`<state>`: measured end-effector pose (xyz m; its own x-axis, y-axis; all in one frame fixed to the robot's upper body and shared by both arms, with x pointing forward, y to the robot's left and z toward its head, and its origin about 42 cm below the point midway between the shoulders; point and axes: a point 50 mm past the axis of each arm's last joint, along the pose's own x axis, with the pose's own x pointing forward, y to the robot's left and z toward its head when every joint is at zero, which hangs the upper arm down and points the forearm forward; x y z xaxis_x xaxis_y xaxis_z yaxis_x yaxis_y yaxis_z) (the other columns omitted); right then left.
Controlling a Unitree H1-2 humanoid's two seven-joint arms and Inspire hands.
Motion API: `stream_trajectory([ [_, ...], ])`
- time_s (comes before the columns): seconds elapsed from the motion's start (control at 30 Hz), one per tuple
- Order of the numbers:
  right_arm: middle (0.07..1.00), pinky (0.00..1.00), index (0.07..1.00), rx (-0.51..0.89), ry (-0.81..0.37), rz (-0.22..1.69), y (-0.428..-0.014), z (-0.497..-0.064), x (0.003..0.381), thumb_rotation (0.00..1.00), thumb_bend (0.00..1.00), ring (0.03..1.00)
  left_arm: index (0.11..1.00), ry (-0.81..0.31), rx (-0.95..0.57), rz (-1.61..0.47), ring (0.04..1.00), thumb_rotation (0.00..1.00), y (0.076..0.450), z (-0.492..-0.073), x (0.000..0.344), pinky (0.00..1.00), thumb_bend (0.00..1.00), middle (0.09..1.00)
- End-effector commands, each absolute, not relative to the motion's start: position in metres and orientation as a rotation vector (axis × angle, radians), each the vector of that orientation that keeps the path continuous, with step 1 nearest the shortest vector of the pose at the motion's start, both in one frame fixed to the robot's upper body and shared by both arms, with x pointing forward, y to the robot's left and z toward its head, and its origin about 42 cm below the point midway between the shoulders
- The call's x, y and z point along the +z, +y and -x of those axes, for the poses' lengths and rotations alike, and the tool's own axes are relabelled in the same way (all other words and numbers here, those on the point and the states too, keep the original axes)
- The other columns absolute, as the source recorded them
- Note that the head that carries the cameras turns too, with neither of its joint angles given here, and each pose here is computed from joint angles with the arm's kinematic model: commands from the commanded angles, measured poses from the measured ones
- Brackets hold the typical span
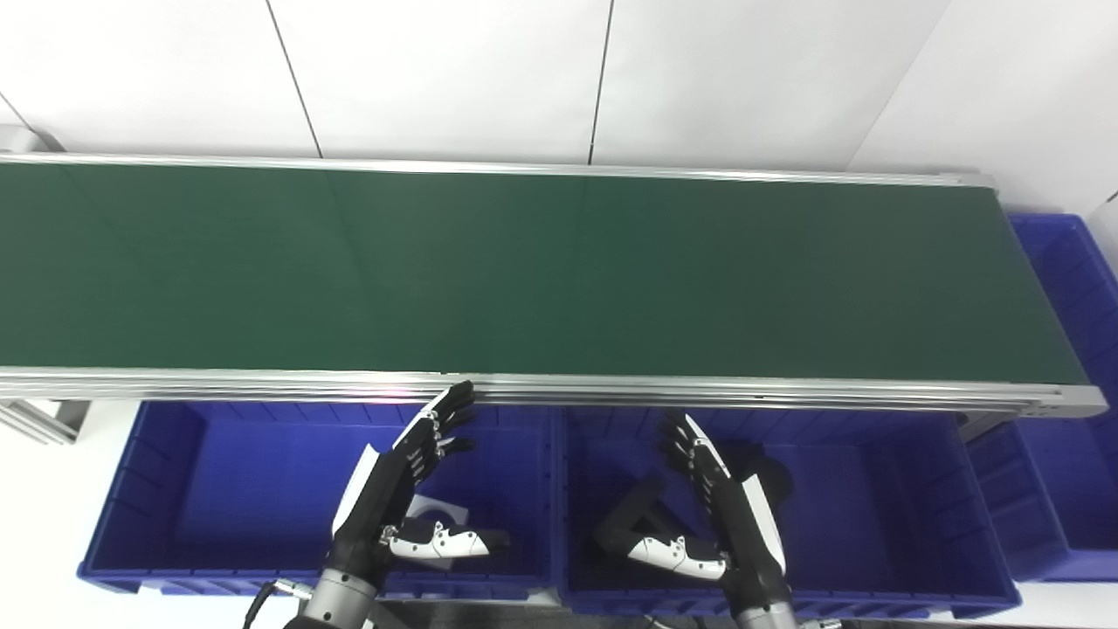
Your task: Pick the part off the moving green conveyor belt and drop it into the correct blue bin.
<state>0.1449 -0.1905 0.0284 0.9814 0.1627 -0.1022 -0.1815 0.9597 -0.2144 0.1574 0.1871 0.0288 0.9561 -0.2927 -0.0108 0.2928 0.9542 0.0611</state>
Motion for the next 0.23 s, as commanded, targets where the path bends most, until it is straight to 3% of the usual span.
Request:
stream_trajectory([
  [0.0,0.899,0.85,0.934,0.187,0.009,0.214,-0.1857,-0.1490,0.0384,0.28,0.90,0.869,0.902,-0.043,-0.300,-0.064,0.885,0.12,0.1881,-0.1599,0.0366,0.77,0.86,0.915],
  [0.2,0.903,0.85,0.925,0.187,0.001,0.243,-0.1820,-0.1509,0.0397,0.30,0.90,0.870,0.903,-0.031,-0.301,-0.078,0.886,0.13,0.1908,-0.1588,0.0386,0.77,0.86,0.914],
])
